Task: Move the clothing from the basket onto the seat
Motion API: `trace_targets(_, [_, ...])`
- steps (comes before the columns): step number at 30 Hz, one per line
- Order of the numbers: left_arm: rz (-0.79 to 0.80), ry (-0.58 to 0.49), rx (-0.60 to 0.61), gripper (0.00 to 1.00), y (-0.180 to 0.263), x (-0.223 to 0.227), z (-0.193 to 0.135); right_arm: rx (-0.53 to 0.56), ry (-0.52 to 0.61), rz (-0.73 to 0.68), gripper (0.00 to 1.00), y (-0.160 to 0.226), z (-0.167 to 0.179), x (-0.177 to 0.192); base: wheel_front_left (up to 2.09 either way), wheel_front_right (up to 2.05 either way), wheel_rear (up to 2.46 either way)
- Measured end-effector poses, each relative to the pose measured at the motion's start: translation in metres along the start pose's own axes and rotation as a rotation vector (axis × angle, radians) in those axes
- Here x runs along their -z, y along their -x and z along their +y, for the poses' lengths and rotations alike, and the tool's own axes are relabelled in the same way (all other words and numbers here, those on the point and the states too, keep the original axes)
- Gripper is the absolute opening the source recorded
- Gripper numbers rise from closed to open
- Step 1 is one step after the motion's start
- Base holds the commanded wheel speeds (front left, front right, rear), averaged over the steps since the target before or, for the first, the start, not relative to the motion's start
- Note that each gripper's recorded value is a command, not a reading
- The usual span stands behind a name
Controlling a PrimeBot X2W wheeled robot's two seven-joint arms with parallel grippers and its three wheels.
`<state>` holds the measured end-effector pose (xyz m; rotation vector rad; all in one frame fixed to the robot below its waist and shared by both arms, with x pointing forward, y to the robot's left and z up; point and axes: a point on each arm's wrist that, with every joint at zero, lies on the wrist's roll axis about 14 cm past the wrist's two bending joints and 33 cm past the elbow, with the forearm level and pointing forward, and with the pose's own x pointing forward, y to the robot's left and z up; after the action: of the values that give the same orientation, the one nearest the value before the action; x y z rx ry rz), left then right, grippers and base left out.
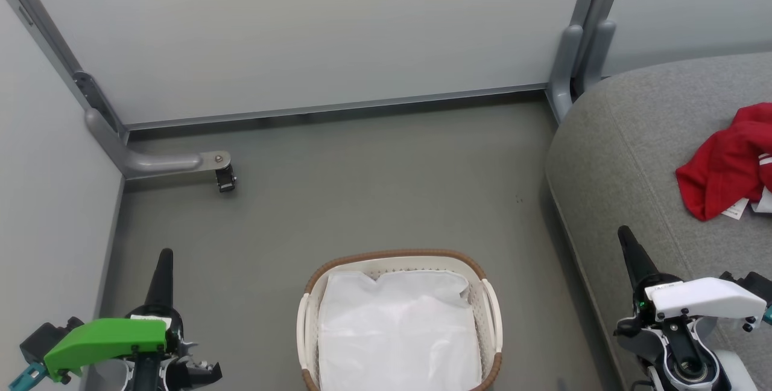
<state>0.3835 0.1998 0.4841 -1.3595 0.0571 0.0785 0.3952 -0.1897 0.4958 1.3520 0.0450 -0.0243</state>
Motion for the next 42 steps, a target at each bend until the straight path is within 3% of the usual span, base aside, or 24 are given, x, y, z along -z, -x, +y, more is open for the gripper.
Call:
trace_targets(32, [0.016,0.216,0.071,0.00,-0.002,-0.003,-0.018,-0.046,-0.223,-0.011,0.00,0.006,0.009,-0.011,0.00,0.00,0.00])
trace_targets(42, [0.016,0.216,0.076,0.00,-0.002,-0.003,-0.020,-0.047,-0.224,-0.012,0.00,0.006,0.009,-0.012,0.00,0.00,0.00])
